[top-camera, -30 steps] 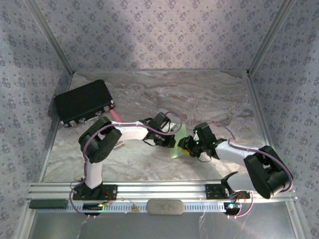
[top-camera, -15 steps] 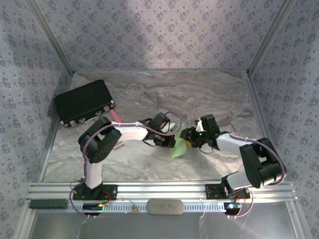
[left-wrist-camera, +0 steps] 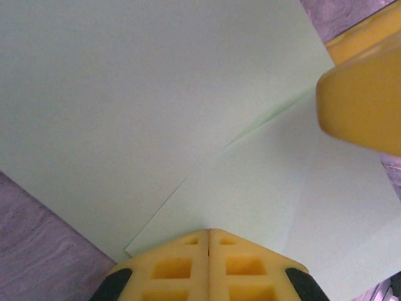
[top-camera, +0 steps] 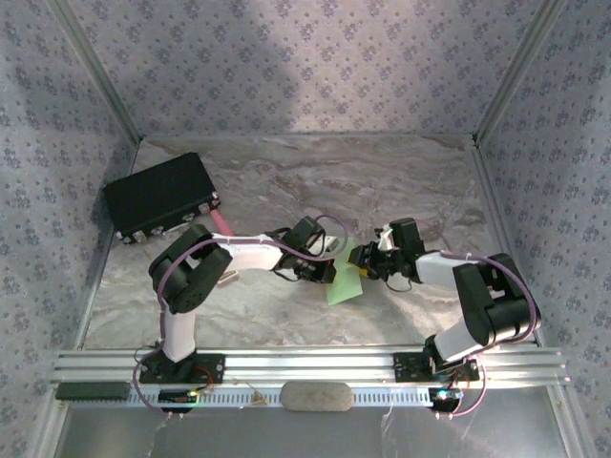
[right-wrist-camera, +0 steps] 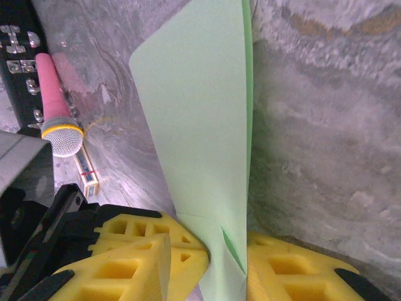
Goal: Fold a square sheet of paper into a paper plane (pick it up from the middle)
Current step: Turn over the paper at the center of the table.
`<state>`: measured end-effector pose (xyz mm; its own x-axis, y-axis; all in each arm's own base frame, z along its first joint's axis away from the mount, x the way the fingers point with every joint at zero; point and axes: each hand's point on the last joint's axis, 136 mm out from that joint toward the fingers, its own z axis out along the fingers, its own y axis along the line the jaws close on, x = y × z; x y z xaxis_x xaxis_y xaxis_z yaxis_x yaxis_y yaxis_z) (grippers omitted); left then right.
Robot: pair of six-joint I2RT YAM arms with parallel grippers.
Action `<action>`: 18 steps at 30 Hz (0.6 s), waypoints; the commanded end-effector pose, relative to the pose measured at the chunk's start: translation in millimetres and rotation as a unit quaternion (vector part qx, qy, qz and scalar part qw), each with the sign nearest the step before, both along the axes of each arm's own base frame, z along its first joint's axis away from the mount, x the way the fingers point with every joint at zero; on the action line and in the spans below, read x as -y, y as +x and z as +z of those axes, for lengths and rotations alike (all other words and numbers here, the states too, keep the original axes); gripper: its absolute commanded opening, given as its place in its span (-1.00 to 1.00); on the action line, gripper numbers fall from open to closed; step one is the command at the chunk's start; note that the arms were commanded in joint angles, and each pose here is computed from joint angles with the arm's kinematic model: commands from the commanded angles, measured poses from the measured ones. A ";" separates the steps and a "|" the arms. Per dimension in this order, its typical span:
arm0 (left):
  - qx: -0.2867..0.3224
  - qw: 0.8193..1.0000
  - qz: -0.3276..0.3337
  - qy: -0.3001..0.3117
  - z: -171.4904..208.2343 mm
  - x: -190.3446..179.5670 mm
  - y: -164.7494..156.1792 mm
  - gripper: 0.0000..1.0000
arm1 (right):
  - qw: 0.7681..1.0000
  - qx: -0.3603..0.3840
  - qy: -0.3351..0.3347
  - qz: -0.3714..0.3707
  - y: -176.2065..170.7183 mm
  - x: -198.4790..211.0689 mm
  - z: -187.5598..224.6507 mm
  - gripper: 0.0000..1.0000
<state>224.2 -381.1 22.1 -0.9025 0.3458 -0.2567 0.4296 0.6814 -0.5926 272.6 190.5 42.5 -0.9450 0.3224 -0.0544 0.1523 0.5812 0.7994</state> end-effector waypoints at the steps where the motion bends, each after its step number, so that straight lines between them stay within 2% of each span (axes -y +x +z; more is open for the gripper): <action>1: -0.009 1.000 0.007 0.019 -5.1 -9.7 -6.4 -0.91 | 1.000 -0.001 0.012 0.016 -4.7 0.1 -4.1 -0.37; 8: -0.010 1.000 0.006 0.007 -0.1 -6.6 -5.0 -0.86 | 1.000 -0.009 0.011 0.016 -6.4 1.4 -10.4 -0.50; 11: -0.003 1.000 0.008 -0.003 7.6 -6.5 -1.7 -0.76 | 1.000 -0.010 0.010 0.016 -6.6 2.6 -11.6 -0.60; 13: 0.007 1.000 0.012 -0.011 16.0 -7.1 1.3 -0.63 | 1.000 -0.010 0.012 0.015 -6.6 3.2 -10.6 -0.69; 16: 0.027 0.999 0.011 -0.038 37.7 -5.4 4.4 -0.56 | 1.000 0.001 0.022 0.018 -6.4 1.8 1.0 -0.85; 18: 0.050 0.997 0.018 -0.051 55.1 -6.2 8.2 -0.52 | 1.000 0.012 0.010 0.017 -7.5 4.6 9.5 -0.86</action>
